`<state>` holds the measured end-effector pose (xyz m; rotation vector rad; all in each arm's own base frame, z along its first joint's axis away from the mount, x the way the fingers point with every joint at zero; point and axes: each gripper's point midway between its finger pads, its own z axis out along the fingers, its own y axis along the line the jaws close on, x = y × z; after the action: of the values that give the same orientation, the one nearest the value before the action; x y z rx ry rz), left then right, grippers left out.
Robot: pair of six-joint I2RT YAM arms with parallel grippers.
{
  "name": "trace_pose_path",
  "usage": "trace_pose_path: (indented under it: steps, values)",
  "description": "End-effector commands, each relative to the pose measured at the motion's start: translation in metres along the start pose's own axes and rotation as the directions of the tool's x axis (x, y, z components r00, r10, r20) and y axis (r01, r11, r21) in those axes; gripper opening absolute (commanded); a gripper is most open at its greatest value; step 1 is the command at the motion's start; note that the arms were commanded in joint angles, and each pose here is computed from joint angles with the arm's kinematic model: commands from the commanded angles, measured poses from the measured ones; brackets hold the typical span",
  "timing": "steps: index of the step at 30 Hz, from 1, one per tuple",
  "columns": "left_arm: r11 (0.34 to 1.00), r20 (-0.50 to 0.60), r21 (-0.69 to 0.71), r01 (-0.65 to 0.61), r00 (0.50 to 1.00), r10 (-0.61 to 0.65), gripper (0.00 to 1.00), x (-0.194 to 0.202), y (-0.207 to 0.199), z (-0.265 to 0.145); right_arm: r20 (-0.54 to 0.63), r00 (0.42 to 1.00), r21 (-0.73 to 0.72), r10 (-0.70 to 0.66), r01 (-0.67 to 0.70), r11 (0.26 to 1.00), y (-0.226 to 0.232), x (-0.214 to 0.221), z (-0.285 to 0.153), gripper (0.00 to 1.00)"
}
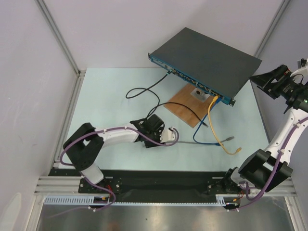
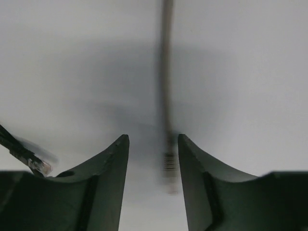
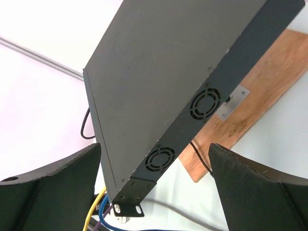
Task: Insert the plug into the switch port
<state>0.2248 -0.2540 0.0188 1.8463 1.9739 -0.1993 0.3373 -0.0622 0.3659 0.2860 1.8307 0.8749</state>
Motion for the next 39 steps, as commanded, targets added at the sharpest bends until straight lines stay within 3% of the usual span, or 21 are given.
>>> trace_pose_path:
  steps: [1, 3, 4, 7, 10, 17, 23, 26, 30, 32, 33, 35, 39]
  values:
    - [0.996, -0.017, -0.061, -0.069, 0.998, 0.068, 0.47, -0.008, 0.021, 0.010, 0.005, 0.998, -0.030, -0.070, 0.071, 0.997, 0.016, -0.008, -0.009, 1.00]
    - [0.996, -0.052, -0.058, -0.070, 0.996, 0.067, 0.33, 0.000, 0.021, 0.011, 0.011, 0.996, -0.036, -0.087, 0.087, 0.996, 0.020, -0.012, -0.011, 1.00]
    - [0.996, -0.046, -0.064, -0.061, 0.997, 0.058, 0.21, 0.001, 0.023, 0.006, 0.018, 0.996, -0.038, -0.093, 0.094, 0.995, 0.023, -0.013, -0.011, 1.00]
    - [0.997, -0.020, -0.079, -0.017, 1.000, 0.015, 0.00, 0.004, 0.029, -0.020, 0.030, 0.994, -0.055, -0.106, 0.107, 0.993, 0.029, -0.019, -0.012, 1.00]
    - [0.996, -0.014, -0.071, 0.054, 0.998, -0.055, 0.00, 0.022, 0.031, -0.050, 0.035, 0.990, -0.074, -0.133, 0.135, 0.988, 0.038, -0.023, -0.010, 1.00]
    - [0.963, 0.071, -0.257, 0.075, 0.996, -0.059, 0.00, 0.052, 0.060, -0.149, 0.011, 0.972, -0.156, -0.234, 0.233, 0.960, 0.072, -0.014, 0.011, 1.00]
    - [0.864, 0.205, -0.491, 0.109, 0.979, -0.007, 0.00, 0.056, 0.078, -0.229, -0.018, 0.932, -0.323, -0.363, 0.338, 0.884, 0.131, 0.025, 0.026, 1.00]
    - [0.814, 0.282, -0.563, 0.142, 0.959, 0.027, 0.00, 0.048, 0.079, -0.269, 0.008, 0.874, -0.422, -0.486, 0.443, 0.791, 0.168, 0.047, 0.024, 1.00]
    - [0.847, 0.434, -0.487, 0.210, 0.900, 0.027, 0.00, 0.016, 0.064, -0.302, 0.009, 0.791, -0.533, -0.611, 0.521, 0.667, 0.203, 0.092, 0.024, 0.99]
    - [0.890, 0.495, -0.370, 0.267, 0.867, -0.054, 0.00, 0.003, 0.052, -0.302, 0.032, 0.719, -0.595, -0.694, 0.572, 0.565, 0.224, 0.122, 0.025, 0.99]
    - [0.910, 0.552, -0.325, 0.256, 0.833, -0.038, 0.00, -0.016, 0.045, -0.317, 0.024, 0.696, -0.614, -0.717, 0.577, 0.539, 0.228, 0.136, 0.025, 0.99]
    - [0.934, 0.567, -0.253, 0.251, 0.821, -0.067, 0.00, -0.025, 0.039, -0.318, 0.080, 0.599, -0.665, -0.797, 0.628, 0.405, 0.248, 0.169, 0.024, 0.99]
    - [0.944, 0.588, -0.281, 0.174, 0.808, 0.026, 0.00, -0.040, 0.040, -0.337, 0.177, 0.432, -0.723, -0.884, 0.667, 0.181, 0.277, 0.222, 0.022, 0.95]
